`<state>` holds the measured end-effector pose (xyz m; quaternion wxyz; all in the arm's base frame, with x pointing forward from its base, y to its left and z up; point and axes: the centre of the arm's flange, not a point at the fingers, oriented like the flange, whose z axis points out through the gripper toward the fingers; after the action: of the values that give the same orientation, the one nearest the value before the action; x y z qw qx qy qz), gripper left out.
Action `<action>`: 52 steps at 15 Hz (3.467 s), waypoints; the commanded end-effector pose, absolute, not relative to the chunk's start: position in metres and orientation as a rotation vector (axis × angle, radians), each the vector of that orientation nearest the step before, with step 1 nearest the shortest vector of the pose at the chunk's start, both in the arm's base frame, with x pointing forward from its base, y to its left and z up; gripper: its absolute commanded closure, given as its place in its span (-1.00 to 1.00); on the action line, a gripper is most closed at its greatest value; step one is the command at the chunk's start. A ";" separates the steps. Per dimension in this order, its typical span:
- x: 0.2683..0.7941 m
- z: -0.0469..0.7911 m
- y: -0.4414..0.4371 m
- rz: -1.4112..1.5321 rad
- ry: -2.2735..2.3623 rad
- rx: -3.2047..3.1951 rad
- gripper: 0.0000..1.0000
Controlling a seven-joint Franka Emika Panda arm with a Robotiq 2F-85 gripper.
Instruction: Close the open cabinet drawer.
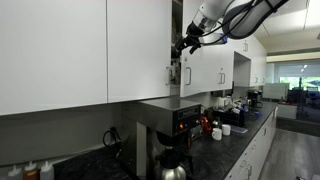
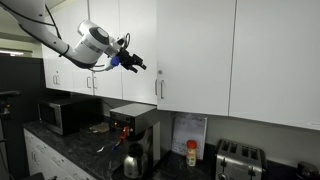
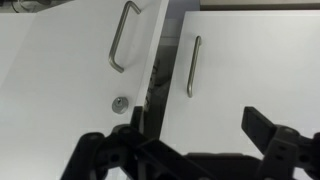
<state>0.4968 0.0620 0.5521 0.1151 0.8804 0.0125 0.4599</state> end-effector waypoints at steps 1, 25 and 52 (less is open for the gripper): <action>0.516 0.547 0.064 1.357 0.124 2.586 -1.00; 0.432 0.532 0.066 0.220 0.045 3.071 -1.00; 0.397 0.542 0.035 -0.082 0.039 3.096 -1.00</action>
<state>0.3965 0.0354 0.5424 0.0220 0.9993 0.0125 -0.0266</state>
